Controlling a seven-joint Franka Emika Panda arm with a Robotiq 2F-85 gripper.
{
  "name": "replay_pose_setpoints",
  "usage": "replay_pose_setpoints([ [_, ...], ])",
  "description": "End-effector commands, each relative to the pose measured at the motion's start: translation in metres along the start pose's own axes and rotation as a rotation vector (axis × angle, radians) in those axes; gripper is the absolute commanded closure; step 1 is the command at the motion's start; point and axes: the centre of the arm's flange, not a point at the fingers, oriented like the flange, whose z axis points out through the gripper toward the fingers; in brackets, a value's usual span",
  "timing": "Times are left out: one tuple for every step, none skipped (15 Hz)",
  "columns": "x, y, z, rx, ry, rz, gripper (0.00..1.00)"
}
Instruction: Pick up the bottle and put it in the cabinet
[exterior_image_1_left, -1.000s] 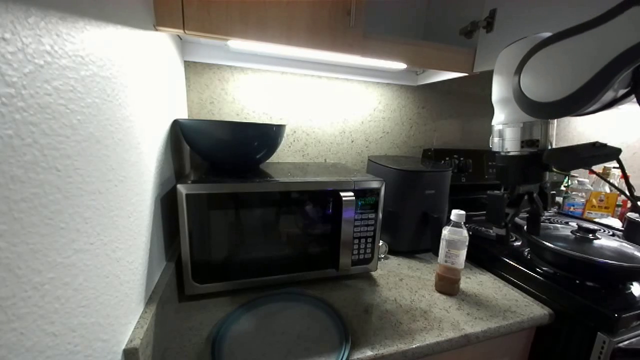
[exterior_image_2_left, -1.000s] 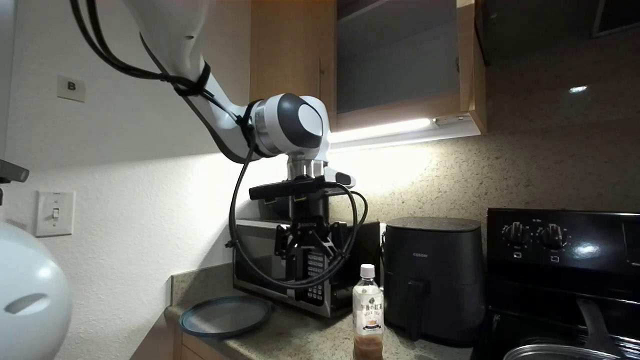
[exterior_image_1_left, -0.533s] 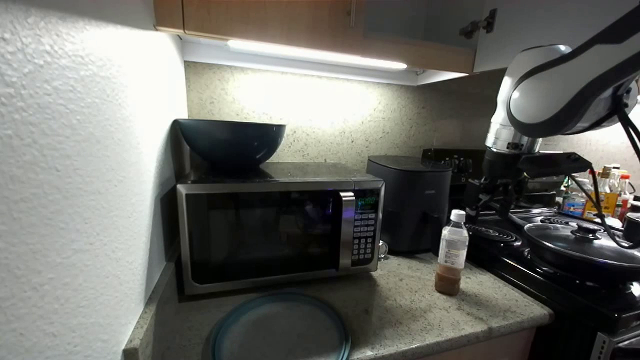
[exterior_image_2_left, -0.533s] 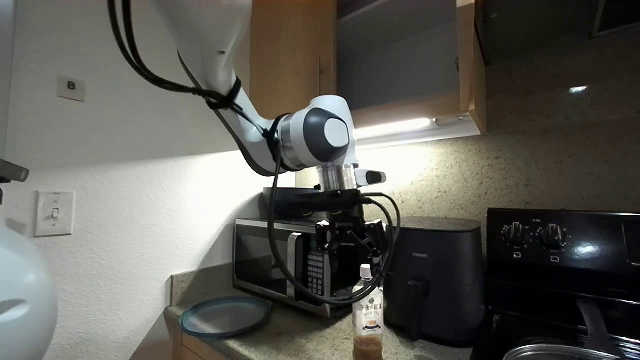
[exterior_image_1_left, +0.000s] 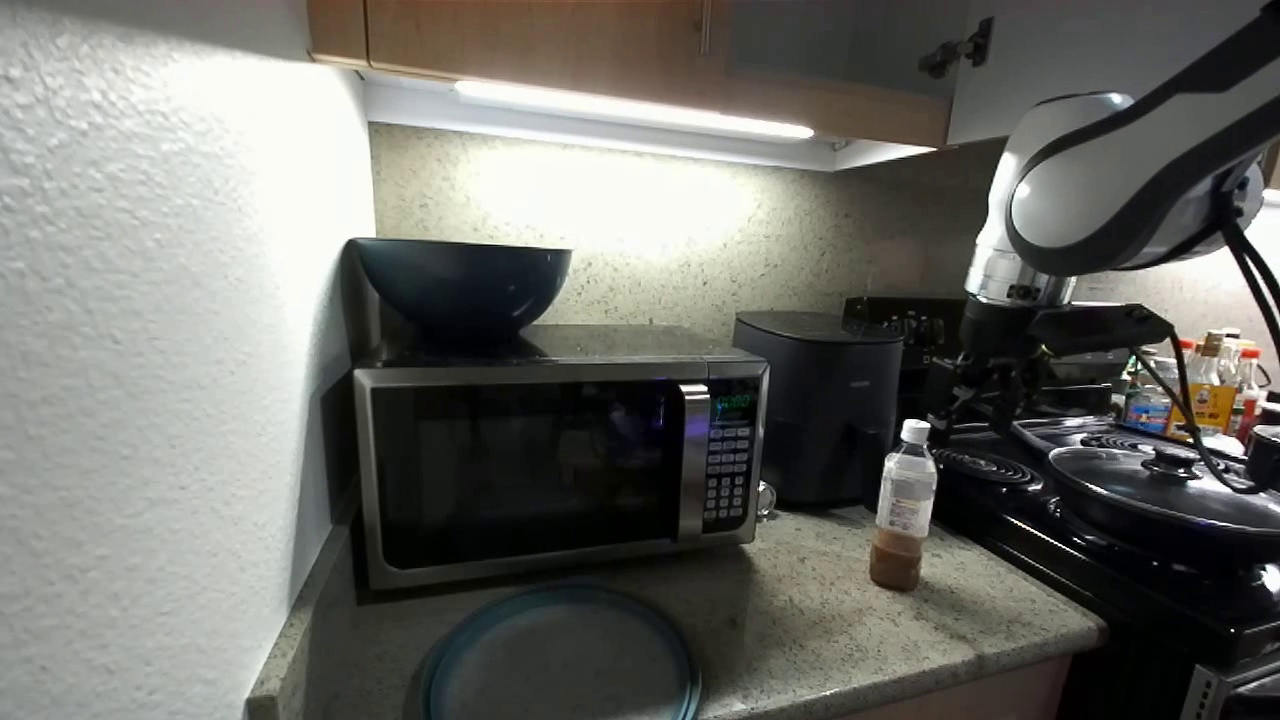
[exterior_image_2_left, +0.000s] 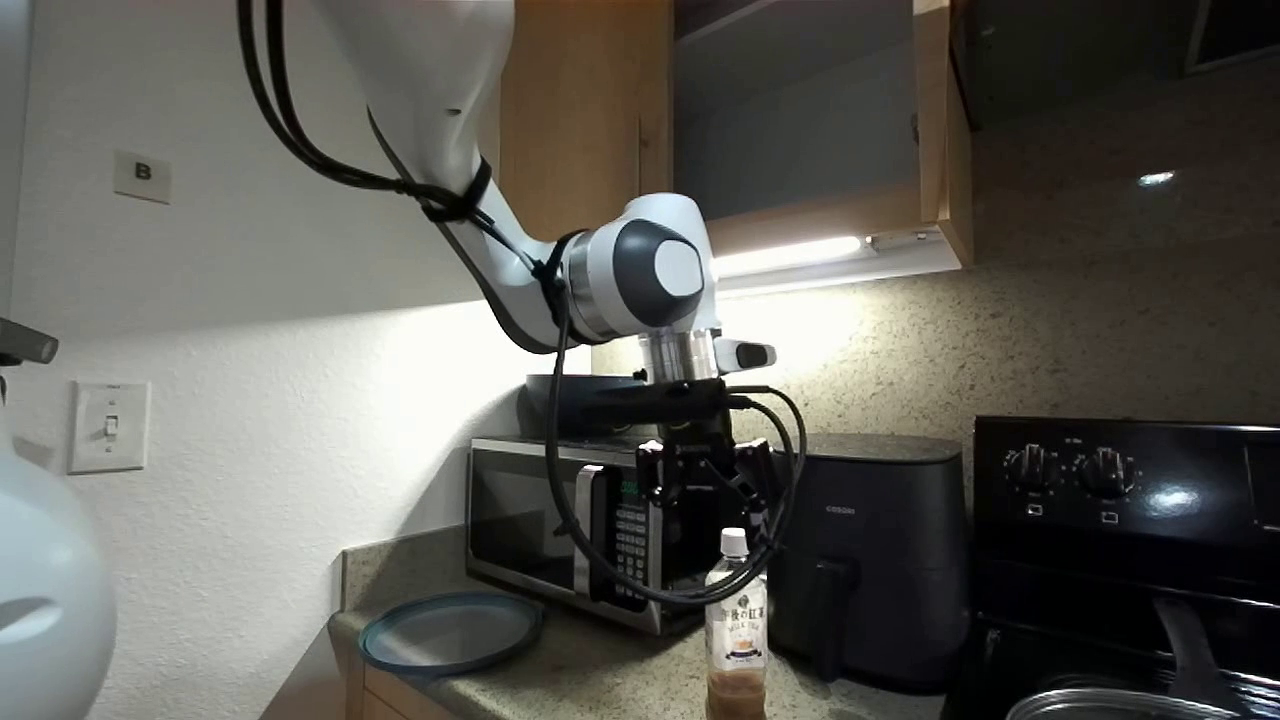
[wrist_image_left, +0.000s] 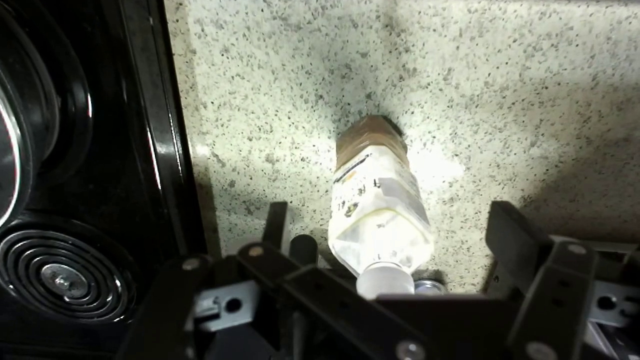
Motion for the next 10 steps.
replay_pose_setpoints([
  [0.016,0.001,0.003,0.008,0.026,0.012,0.00],
  [0.020,0.001,0.003,0.005,0.029,0.009,0.00],
  [0.025,0.002,0.004,0.000,0.028,0.005,0.00],
  [0.029,0.002,0.005,-0.001,0.027,0.002,0.00],
  [0.033,0.003,0.006,0.000,0.022,0.000,0.00],
  [0.037,0.003,0.007,-0.003,0.021,-0.004,0.00],
  [0.042,0.003,0.009,-0.007,0.016,-0.010,0.00],
  [0.046,0.003,0.011,-0.012,0.012,-0.015,0.00],
  [0.051,0.003,0.014,-0.020,0.008,-0.024,0.00],
  [0.055,0.003,0.016,-0.024,0.003,-0.030,0.00],
])
